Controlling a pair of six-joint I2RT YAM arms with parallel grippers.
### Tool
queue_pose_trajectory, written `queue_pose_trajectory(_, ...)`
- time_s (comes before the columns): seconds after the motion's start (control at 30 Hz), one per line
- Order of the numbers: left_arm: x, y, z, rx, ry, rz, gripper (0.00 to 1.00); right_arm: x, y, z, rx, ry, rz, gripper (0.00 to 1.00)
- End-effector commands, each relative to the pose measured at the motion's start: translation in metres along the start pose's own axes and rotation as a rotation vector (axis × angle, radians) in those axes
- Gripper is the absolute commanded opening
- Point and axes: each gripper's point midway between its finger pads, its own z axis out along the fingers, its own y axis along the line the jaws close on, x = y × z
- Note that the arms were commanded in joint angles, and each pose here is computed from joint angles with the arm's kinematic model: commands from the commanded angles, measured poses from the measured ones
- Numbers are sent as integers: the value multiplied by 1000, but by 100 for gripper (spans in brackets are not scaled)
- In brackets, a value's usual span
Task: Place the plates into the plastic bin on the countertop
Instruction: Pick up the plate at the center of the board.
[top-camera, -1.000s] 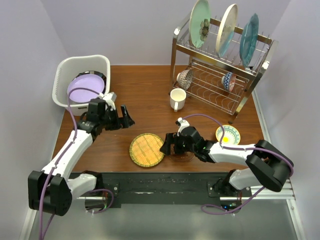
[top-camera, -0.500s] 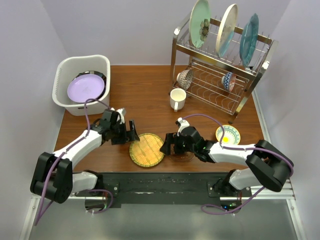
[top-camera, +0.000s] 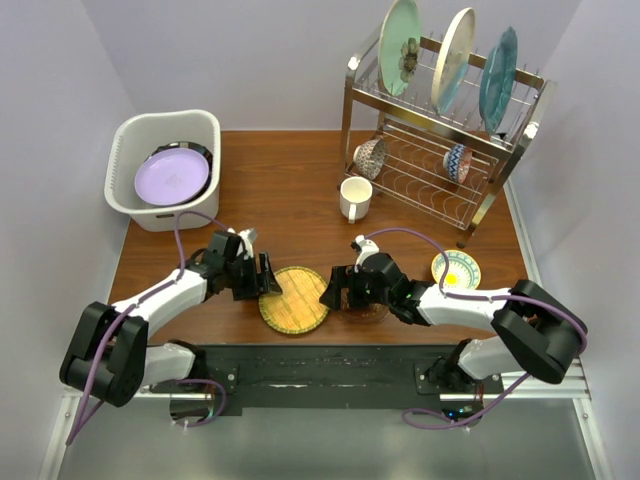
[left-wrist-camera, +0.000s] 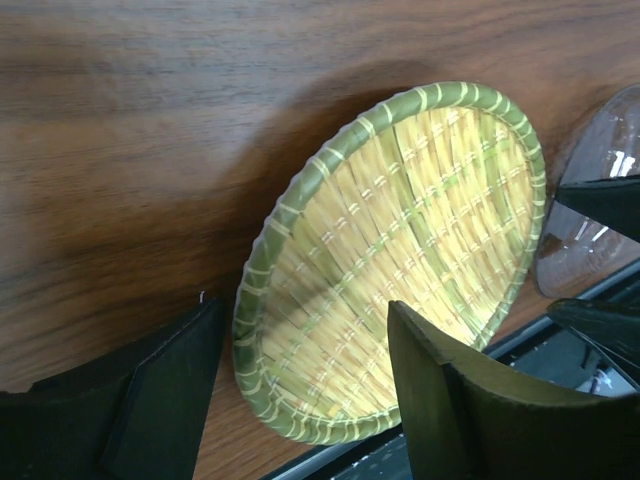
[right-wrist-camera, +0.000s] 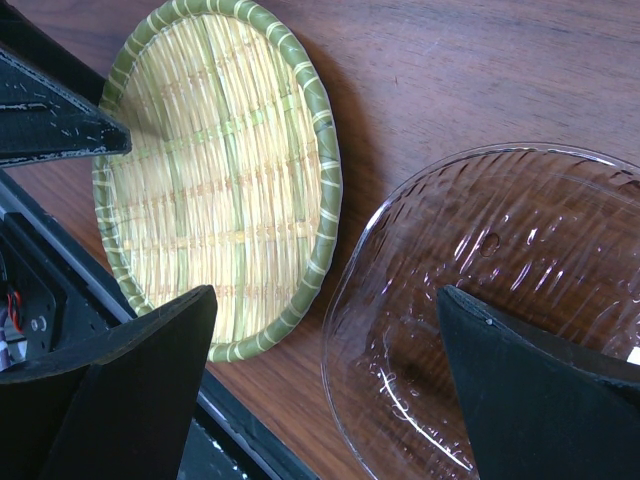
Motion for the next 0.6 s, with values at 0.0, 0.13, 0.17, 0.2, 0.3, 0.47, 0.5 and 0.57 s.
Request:
queue_pose_trajectory(0.0,8,-8,4,52,9,-15,69,3,1,0,-3,12,-6,95)
queue_pose_trajectory(0.13,12,-8,6,62,21,-19,66,4,0,1,-2,14,-3,95)
queue_pose_trajectory(0.17,13,-7,6,60,23,-23,65,4,0,0,-4,12,-5,95)
queue_pose_trajectory(0.2,14,-8,6,63,25,-22,64,5,0,1,-4,16,-6,95)
queue_pose_trajectory(0.3,16,-7,7,64,29,-26,57,5,-1,1,-1,17,-4,95)
queue_pose_trajectory(0.47,20,-12,8,99,39,-38,49,5,-1,2,-2,18,-1,95)
queue_pose_trajectory(0.5,19,-13,8,106,37,-40,47,5,0,2,-4,18,-2,95)
queue_pose_trajectory(0.57,18,-17,7,126,30,-36,46,6,-1,2,-1,20,-1,95)
